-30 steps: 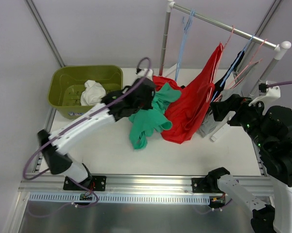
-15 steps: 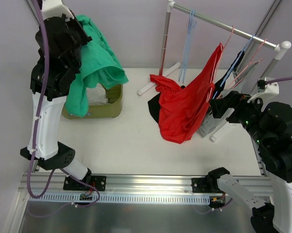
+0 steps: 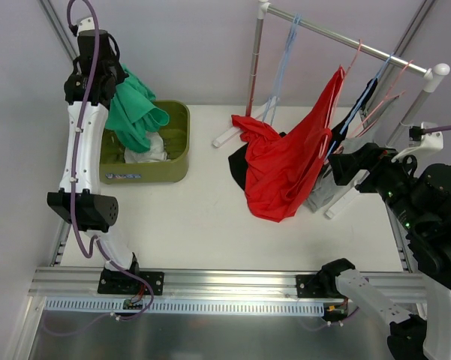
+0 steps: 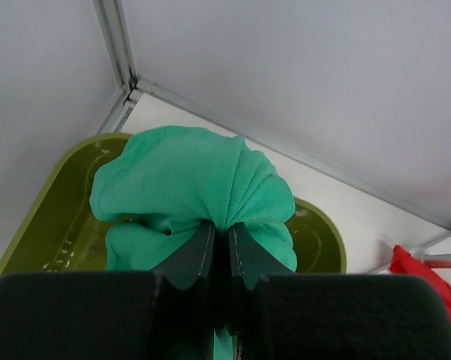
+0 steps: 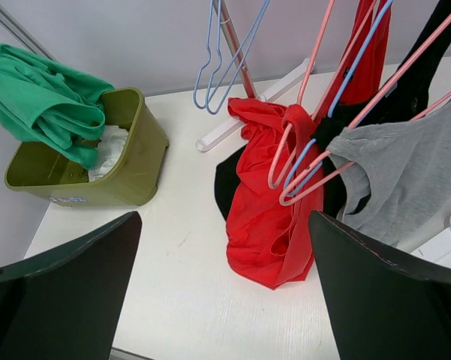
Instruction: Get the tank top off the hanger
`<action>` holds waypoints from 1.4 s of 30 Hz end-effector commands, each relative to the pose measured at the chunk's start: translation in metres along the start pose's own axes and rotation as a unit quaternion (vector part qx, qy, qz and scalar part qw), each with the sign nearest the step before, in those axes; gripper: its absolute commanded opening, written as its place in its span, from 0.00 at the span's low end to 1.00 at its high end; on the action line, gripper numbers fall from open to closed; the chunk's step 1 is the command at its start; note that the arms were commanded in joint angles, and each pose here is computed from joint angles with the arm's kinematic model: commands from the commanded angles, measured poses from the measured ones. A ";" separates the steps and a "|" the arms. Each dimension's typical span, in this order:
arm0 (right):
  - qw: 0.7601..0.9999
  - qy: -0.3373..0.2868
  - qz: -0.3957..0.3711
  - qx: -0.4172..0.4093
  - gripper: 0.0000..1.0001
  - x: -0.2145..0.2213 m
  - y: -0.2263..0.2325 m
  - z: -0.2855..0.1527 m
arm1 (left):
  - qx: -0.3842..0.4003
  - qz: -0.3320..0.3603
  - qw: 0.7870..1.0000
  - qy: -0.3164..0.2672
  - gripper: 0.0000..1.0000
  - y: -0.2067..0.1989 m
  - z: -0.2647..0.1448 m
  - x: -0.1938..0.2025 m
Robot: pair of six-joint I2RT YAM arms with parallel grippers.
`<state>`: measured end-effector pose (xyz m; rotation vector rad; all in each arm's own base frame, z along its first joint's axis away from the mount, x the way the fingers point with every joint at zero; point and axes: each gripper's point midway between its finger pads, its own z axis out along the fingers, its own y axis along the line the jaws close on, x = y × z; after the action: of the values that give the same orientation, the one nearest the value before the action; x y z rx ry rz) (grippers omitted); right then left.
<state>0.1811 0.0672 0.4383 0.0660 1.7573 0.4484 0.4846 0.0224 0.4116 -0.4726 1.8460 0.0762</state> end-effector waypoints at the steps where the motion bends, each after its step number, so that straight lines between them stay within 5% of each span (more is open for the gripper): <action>1: 1.000 -0.021 0.002 0.005 1.00 -0.013 -0.001 -0.006 | 0.022 -0.021 1.000 -0.006 0.00 -0.001 0.005 -0.004; 10: 1.000 0.008 0.001 0.007 1.00 0.001 -0.001 0.011 | 0.001 -0.034 0.999 -0.013 0.00 0.021 -0.035 0.000; 17: 1.000 0.016 0.005 -0.009 1.00 0.009 0.005 0.022 | -0.028 -0.073 0.992 -0.096 0.00 0.050 -0.101 -0.042; 29: 1.000 0.007 0.023 -0.016 0.99 0.003 0.010 0.027 | 0.021 -0.032 0.998 0.050 0.00 0.003 0.018 0.044; 38: 1.000 0.001 0.007 0.002 1.00 0.008 -0.001 0.015 | 0.033 -0.024 0.999 0.024 0.00 -0.008 0.034 0.018; 42: 1.000 0.005 0.004 -0.007 1.00 0.010 0.001 0.014 | 0.043 -0.018 0.998 0.051 0.00 -0.010 0.037 0.037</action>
<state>0.1902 0.0753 0.4243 0.0779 1.7824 0.4785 0.5192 0.0134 0.3193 -0.4997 2.0439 -0.0076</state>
